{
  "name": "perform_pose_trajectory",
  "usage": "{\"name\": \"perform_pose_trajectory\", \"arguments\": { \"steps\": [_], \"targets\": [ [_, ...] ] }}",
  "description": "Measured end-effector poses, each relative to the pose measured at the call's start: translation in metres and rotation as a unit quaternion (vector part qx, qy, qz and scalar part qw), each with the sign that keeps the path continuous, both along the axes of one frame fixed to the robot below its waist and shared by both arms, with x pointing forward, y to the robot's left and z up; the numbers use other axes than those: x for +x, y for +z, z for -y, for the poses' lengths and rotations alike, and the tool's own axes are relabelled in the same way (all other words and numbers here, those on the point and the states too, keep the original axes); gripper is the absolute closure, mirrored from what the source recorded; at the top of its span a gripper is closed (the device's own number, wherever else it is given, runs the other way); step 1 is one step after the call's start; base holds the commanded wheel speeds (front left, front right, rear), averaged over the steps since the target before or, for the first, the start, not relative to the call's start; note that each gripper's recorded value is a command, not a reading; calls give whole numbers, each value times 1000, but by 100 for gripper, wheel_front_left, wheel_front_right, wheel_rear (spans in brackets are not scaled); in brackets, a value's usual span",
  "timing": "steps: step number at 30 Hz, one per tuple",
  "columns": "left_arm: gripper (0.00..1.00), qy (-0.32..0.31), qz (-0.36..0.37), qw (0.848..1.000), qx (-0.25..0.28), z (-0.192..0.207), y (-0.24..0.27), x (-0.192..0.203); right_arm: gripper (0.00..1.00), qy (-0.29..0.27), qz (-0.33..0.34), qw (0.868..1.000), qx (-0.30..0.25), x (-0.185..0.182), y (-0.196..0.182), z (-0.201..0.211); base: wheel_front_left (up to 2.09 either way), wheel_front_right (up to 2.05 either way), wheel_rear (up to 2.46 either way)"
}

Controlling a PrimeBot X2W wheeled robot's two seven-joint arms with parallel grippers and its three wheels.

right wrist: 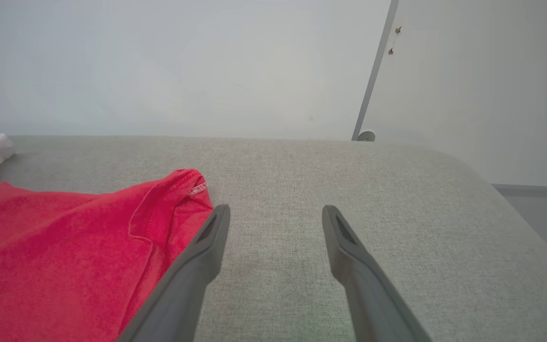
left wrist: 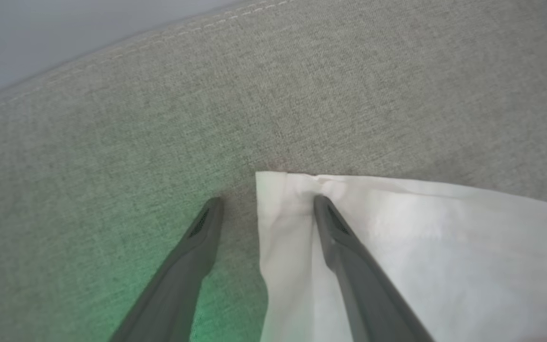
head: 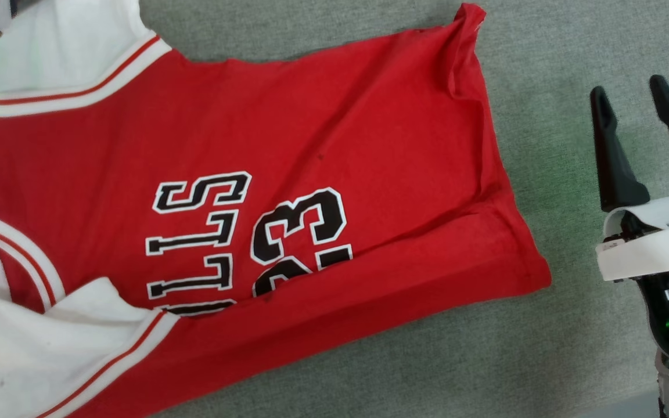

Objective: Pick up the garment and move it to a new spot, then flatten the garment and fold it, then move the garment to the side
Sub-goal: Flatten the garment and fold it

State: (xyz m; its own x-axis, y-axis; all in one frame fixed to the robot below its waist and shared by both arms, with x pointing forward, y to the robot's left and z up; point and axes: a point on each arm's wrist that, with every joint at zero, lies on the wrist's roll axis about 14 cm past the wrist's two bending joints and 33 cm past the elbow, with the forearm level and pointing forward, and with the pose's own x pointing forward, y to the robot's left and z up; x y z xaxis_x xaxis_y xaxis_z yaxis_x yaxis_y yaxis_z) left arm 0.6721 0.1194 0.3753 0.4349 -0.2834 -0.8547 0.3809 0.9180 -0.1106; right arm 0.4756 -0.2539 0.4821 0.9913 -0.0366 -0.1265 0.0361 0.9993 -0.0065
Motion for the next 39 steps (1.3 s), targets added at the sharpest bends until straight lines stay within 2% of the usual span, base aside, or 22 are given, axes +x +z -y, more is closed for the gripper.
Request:
{"name": "perform_pose_trajectory", "arguments": {
  "steps": [8, 15, 22, 27, 33, 38, 39],
  "targets": [
    [100, -20, -5, 1000, 5, 8, 1, -3, 0, 19, -61, 997, 39, 4, -15, -16, 0, 0, 0],
    [100, -20, 0, 1000, 2, 8, 6, -7, 0, 62, -116, 991, 32, 25, -12, -38, 0, 0, 0],
    [100, -18, 5, 1000, -4, 10, 10, -9, 0, 92, -195, 976, 27, 54, -26, -55, 0, 0, 0],
    [100, -15, 7, 1000, -7, 9, 8, -8, 0, 102, -250, 963, 15, 68, -42, -64, 0, 0, 0],
    [100, -13, 8, 1000, -10, 8, 5, -7, 0, 106, -347, 932, -11, 65, -77, -68, 0, 0, 0],
    [100, -11, 9, 1000, -13, 7, 3, -7, 0, 113, -385, 916, -27, 68, -87, -71, 0, 0, 0],
    [100, -10, 9, 1000, -13, 7, 3, -7, 7, 117, -393, 912, -31, 68, -89, -72, 0, 0, 0]
  ]
}}
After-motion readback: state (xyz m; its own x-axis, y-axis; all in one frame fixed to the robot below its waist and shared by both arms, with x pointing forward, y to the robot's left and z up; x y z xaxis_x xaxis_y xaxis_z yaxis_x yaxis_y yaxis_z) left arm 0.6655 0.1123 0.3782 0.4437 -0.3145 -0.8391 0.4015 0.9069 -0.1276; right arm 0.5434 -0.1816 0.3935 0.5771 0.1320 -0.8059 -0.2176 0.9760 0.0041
